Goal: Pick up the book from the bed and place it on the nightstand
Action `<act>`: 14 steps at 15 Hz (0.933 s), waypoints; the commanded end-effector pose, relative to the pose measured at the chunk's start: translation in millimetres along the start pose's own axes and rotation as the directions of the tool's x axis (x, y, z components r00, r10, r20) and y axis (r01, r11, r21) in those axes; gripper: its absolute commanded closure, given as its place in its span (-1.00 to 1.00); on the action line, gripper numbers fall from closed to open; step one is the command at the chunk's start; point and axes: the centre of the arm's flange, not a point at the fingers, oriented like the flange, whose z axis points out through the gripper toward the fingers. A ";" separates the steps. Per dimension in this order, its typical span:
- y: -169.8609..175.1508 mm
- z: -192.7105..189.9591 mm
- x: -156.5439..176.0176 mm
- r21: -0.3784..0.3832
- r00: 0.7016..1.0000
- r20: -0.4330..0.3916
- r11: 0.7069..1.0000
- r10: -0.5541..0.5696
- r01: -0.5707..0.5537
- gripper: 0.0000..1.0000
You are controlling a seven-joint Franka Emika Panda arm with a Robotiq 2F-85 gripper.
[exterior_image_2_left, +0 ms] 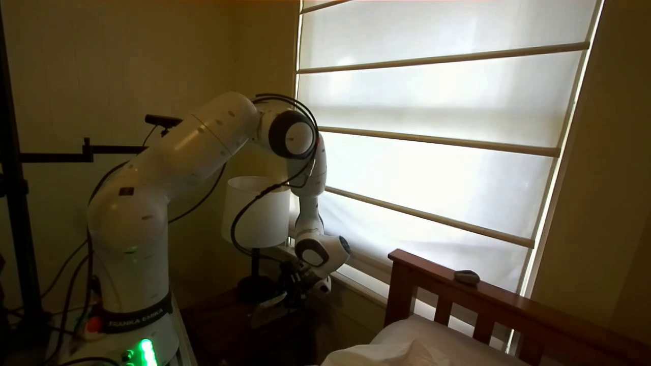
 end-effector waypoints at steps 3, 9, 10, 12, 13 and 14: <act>5.1 48.6 52.9 0.035 0.988 0.105 0.993 -0.113 0.109 0.88; 3.9 82.1 79.7 0.111 0.976 0.145 0.983 -0.161 0.146 0.88; 5.6 84.3 81.6 0.122 0.979 0.138 0.983 -0.150 0.134 0.88; 10.9 87.3 80.3 0.143 0.986 0.114 0.984 -0.123 0.106 0.88; 15.9 88.7 76.0 0.159 0.990 0.101 0.984 -0.102 0.085 0.88; 19.8 89.7 72.8 0.172 0.992 0.091 0.983 -0.083 0.066 0.66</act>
